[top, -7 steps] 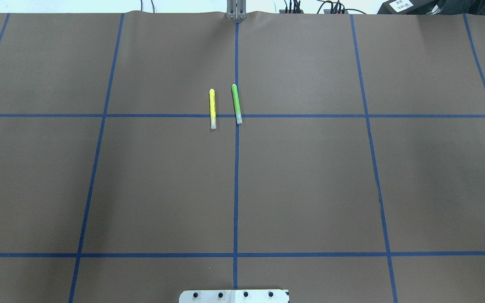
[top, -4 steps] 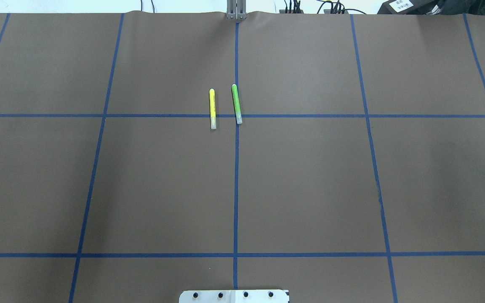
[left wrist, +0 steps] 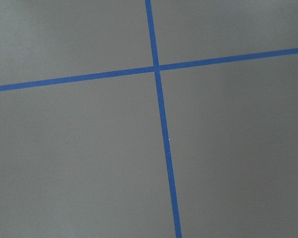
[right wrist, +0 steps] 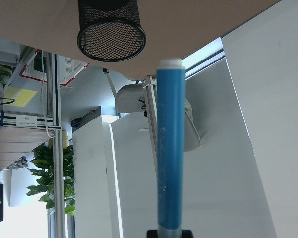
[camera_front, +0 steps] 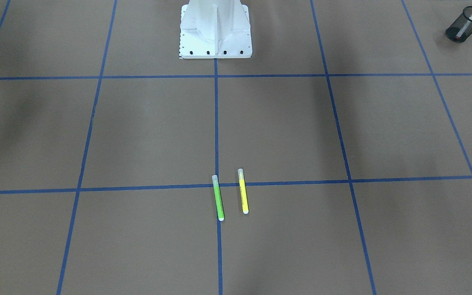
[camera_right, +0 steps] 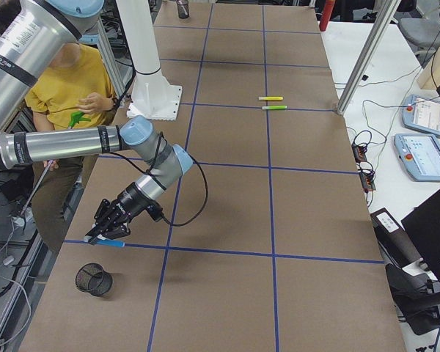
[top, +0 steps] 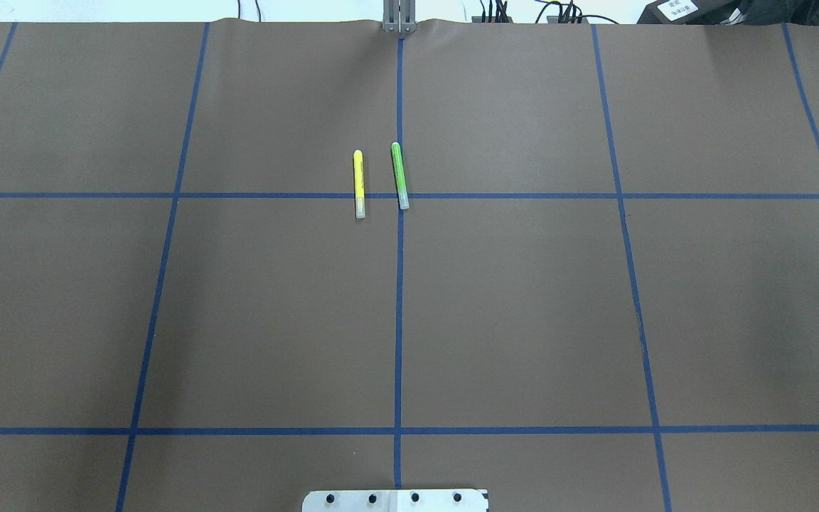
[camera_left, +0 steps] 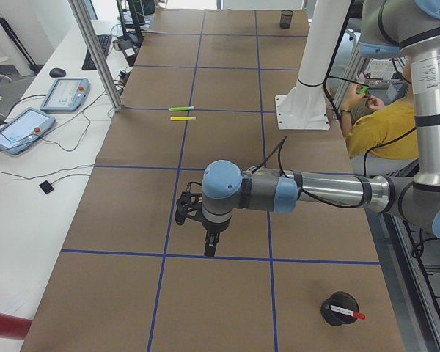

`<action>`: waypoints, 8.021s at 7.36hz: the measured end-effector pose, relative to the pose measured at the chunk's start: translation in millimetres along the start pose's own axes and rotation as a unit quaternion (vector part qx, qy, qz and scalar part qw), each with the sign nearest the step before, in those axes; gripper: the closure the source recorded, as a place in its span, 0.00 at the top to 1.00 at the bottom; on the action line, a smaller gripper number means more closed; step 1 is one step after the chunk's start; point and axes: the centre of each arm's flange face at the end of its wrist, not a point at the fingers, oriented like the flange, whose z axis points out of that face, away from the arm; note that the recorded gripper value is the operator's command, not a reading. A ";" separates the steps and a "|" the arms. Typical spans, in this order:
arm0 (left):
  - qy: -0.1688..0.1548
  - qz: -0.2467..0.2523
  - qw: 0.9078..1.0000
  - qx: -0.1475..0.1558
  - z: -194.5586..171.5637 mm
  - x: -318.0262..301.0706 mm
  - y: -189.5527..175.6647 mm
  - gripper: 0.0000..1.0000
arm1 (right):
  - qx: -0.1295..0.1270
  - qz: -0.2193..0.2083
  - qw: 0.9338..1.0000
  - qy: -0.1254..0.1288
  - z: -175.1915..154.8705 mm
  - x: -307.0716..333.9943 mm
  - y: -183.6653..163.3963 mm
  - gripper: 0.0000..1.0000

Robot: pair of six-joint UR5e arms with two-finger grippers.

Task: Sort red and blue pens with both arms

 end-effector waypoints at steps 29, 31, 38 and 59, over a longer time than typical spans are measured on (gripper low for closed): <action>0.045 -0.003 0.999 -0.001 1.2 8.5 21.3 1.00 | 0.044 -0.019 0.981 -0.189 172.2 15.6 -69.2 1.00; 0.045 -0.004 0.999 -0.001 1.3 8.4 21.4 1.00 | 0.043 -0.022 0.981 -0.190 173.7 15.1 -68.1 1.00; 0.045 -0.009 0.999 -0.005 5.6 4.1 22.9 1.00 | 0.097 -0.056 0.983 -0.149 121.1 14.3 -63.7 1.00; 0.041 -0.072 0.996 -0.015 15.0 -6.2 17.9 1.00 | 0.581 0.274 0.736 -0.213 -153.8 176.5 -61.5 1.00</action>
